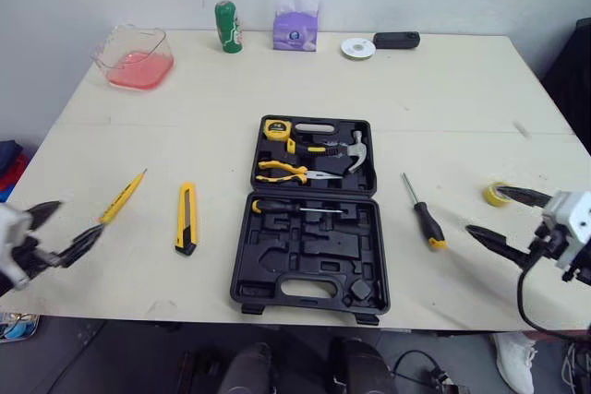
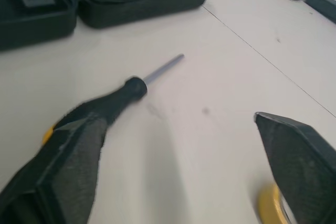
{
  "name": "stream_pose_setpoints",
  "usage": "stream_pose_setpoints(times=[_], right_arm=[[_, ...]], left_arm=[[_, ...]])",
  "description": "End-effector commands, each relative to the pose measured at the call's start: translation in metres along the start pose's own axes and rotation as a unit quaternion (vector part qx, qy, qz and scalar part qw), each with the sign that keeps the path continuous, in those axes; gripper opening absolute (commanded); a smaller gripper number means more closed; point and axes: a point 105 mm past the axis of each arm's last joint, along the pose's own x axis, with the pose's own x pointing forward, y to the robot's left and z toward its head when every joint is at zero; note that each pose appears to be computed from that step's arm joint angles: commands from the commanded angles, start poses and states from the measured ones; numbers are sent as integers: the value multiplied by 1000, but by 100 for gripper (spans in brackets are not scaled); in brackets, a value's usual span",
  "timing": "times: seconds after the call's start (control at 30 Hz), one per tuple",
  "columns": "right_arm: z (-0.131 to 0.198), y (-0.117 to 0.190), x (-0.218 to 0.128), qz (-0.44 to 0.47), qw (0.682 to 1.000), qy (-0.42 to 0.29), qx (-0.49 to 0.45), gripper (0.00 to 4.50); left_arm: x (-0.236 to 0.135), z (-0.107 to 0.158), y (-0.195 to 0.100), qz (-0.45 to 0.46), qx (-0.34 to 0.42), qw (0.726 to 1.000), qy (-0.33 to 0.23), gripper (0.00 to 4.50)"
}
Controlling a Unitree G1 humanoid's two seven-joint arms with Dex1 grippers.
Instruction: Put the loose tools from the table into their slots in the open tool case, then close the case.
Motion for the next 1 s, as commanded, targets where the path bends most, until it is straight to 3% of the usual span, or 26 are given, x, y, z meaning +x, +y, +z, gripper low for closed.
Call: stream_pose_setpoints(times=[0.03,0.13,0.27,0.47,0.7,0.83,1.0], right_arm=[[-5,-14,-33,-56,998,-14,-17,450],[-28,-22,-58,-102,994,39,-18,450],[-40,-29,-87,-147,987,57,1,450],[-53,-24,-100,-147,986,82,15,450],[-47,-9,-83,-111,992,50,38,450],[-29,1,-63,-79,995,13,57,450],[14,32,-30,-4,993,-38,109,450]], left_arm=[[-38,-11,40,108,-1,994,14,447],[-54,-19,54,158,-21,987,23,447],[-68,-35,58,175,-29,983,56,447],[-64,-24,56,169,-43,984,29,447],[-47,-11,41,123,-35,992,19,447],[-24,11,21,67,-25,997,-11,447],[16,52,-28,-59,-7,995,-75,447]])
